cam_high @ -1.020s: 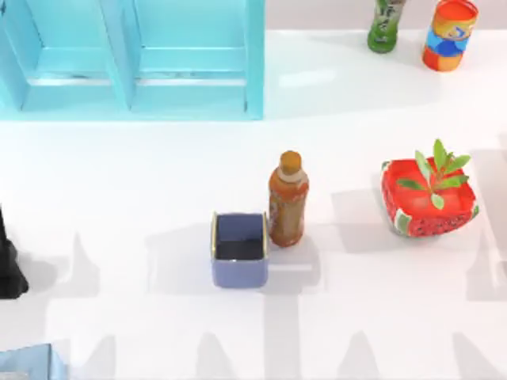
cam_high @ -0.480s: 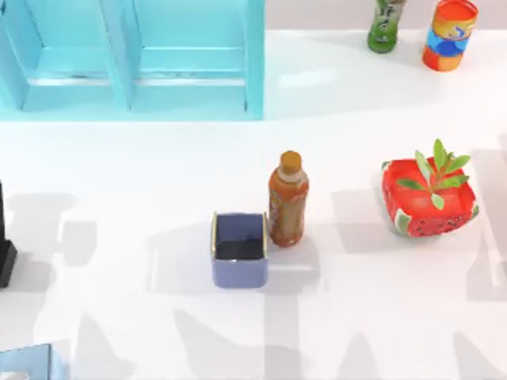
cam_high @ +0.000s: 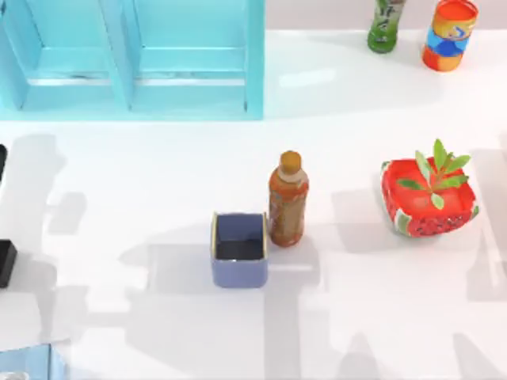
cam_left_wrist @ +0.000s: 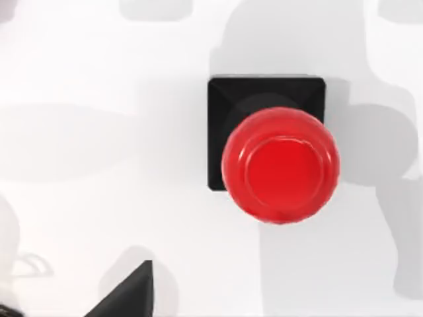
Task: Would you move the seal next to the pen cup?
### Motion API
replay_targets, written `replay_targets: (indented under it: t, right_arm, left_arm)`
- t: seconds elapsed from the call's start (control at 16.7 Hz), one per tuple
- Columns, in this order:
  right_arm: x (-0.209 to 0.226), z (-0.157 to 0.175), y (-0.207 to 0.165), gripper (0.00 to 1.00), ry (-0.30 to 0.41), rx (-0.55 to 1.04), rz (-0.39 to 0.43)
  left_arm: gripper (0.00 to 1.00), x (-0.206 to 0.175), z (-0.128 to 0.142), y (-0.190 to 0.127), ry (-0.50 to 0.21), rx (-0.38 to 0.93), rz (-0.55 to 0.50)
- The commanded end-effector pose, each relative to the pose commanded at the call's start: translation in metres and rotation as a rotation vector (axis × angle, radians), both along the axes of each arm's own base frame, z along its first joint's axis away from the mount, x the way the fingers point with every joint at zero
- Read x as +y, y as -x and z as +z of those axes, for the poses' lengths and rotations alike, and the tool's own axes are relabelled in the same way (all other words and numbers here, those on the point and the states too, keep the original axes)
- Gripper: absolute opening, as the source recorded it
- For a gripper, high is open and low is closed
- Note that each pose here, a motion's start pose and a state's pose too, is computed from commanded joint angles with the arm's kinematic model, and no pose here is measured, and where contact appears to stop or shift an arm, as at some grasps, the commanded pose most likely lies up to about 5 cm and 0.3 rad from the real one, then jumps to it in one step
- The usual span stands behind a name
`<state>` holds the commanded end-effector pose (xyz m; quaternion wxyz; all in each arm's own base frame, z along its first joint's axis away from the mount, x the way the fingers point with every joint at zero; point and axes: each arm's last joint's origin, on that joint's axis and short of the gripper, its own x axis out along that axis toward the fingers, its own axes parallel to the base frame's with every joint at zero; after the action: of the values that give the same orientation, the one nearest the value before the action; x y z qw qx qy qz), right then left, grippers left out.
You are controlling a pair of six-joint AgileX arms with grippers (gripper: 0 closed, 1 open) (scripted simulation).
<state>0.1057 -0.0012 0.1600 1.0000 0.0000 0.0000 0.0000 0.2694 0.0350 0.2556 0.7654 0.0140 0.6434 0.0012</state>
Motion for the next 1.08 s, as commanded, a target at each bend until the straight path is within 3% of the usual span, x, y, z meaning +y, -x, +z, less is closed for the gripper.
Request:
replay_targets:
  t: [0.3,0.72,0.9,1.08]
  right_arm:
    - [0.000,0.000,0.000,1.00,0.000,0.000,0.000]
    - [0.000,0.000,0.000,1.00,0.000,0.000,0.000]
    - [0.000,0.000,0.000,1.00,0.000,0.000,0.000]
    - [0.000,0.000,0.000,1.00,0.000,0.000,0.000]
  left_arm:
    - [1.00,0.011,-0.006,-0.035,0.019,0.164,-0.002]
    - [1.00,0.010,-0.007,-0.038,0.019,0.172,-0.005]
    - [1.00,0.011,-0.027,-0.040,0.020,0.177,-0.002]
    - [1.00,0.012,-0.064,-0.043,0.019,0.166,-0.002]
